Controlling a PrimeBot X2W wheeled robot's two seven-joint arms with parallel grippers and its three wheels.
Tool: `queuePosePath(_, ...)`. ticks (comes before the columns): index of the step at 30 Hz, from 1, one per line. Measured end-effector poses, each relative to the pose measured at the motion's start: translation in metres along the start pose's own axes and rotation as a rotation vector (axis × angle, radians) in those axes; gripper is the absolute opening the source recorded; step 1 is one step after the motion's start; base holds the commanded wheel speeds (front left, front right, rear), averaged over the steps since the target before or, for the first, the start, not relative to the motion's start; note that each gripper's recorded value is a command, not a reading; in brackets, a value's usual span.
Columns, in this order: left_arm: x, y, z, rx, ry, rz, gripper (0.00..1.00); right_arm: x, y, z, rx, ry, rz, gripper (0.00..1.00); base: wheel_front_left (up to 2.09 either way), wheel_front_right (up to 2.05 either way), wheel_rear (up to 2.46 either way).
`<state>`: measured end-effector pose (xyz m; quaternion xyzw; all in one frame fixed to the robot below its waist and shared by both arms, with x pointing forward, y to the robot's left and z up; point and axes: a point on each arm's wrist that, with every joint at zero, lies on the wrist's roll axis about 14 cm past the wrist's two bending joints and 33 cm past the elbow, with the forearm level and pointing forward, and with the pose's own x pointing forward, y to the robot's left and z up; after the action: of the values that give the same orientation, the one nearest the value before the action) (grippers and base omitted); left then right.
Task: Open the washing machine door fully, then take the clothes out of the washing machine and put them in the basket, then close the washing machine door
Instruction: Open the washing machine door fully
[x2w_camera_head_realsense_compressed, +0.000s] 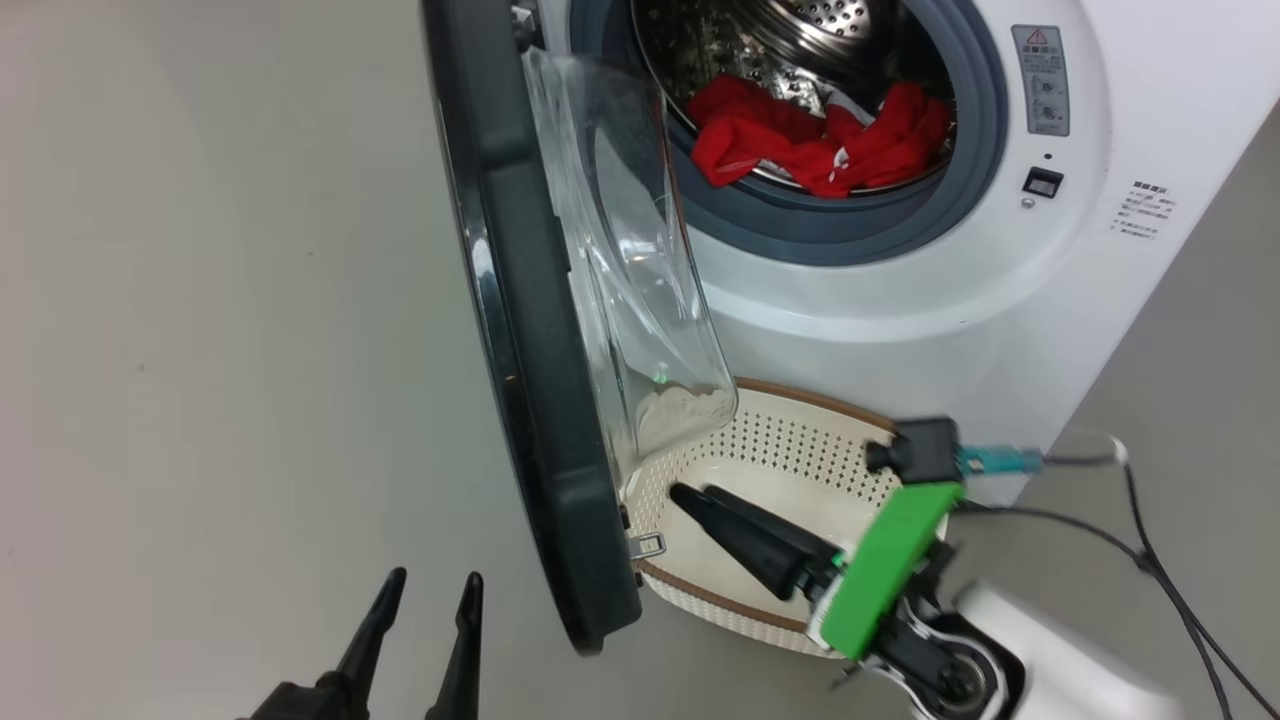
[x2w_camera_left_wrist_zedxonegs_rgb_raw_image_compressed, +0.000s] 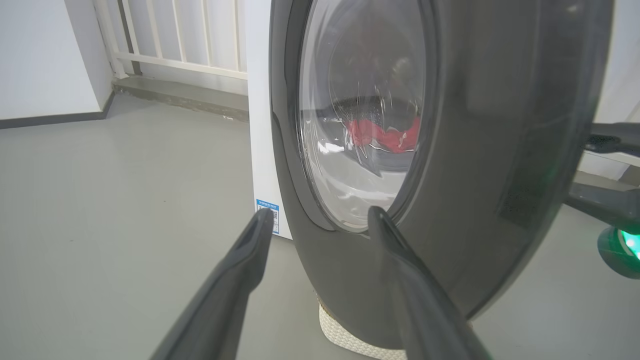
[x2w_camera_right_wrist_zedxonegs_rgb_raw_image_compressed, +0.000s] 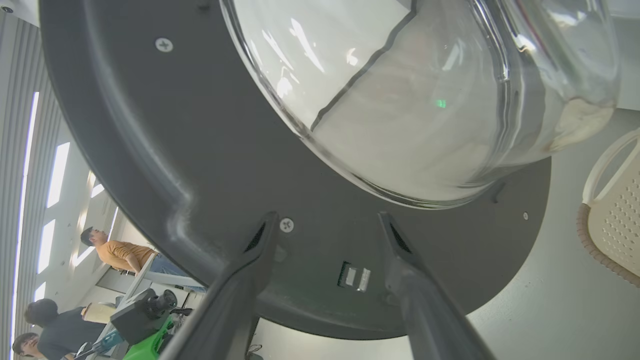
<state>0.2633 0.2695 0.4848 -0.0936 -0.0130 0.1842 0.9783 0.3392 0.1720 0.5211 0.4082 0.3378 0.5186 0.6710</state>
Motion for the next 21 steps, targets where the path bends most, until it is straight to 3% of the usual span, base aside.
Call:
queuePosePath(13, 0.006, -0.007, -0.003, -0.002, 0.005, -0.037, 1.00, -0.068, -0.079, 0.003, 0.044, -0.226, -0.266, 1.00, 0.00, 0.00, 0.00)
queuePosePath(21, 0.012, -0.012, -0.006, 0.000, 0.014, -0.055, 1.00, -0.109, -0.116, 0.011, -0.090, -0.308, -0.407, 1.00, 0.00, 0.00, 0.00)
